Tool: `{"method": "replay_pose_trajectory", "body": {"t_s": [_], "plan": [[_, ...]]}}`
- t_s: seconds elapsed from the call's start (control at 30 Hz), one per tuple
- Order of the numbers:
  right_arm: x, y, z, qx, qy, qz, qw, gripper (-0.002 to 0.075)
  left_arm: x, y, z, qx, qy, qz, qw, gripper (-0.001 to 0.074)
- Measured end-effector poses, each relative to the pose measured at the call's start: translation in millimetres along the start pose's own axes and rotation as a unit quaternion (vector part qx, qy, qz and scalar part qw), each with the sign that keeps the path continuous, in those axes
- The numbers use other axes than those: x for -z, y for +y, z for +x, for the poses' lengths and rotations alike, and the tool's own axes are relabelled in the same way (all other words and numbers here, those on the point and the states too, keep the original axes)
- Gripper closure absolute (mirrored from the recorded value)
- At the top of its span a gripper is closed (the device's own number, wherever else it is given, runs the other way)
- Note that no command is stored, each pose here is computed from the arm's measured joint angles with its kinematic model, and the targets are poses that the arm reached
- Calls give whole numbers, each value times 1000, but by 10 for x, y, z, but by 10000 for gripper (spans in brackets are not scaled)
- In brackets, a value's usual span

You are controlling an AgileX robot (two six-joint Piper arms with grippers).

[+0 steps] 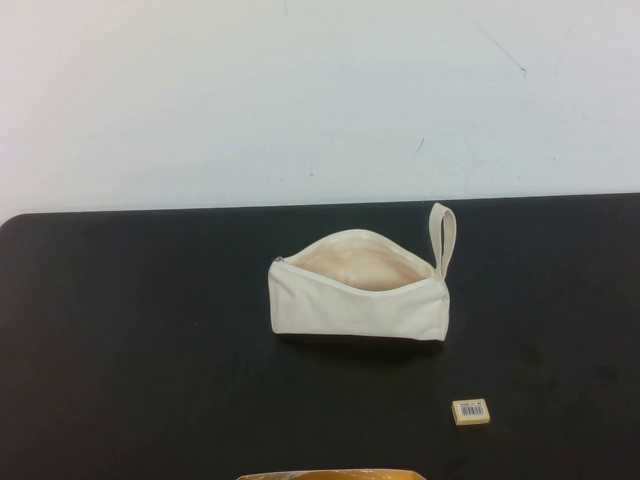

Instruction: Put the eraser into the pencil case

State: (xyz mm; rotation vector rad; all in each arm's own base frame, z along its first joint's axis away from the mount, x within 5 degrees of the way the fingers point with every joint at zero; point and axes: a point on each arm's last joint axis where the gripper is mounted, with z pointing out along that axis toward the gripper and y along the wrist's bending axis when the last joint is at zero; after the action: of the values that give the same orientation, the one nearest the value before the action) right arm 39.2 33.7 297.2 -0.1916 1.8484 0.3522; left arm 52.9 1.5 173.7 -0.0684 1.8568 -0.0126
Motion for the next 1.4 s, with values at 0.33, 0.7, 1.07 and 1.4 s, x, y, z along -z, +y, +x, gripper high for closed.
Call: {"method": "replay_pose_trajectory", "body": {"t_s": [0.33,0.7,1.07,1.4], "plan": [[-295,-249,-379,38,357,11,933,727,0,0,0,0,0,0,1000,737],[-1237,-294,-187,49,508,-40,859,727,0,0,0,0,0,0,1000,737],[-2202,123,52,85,519,-71,848,716,0,-1,0,1,0,0,1000,737],[-3011,449,160,69,495,-11,866,277,0,-1,0,1,0,0,1000,737]]}}
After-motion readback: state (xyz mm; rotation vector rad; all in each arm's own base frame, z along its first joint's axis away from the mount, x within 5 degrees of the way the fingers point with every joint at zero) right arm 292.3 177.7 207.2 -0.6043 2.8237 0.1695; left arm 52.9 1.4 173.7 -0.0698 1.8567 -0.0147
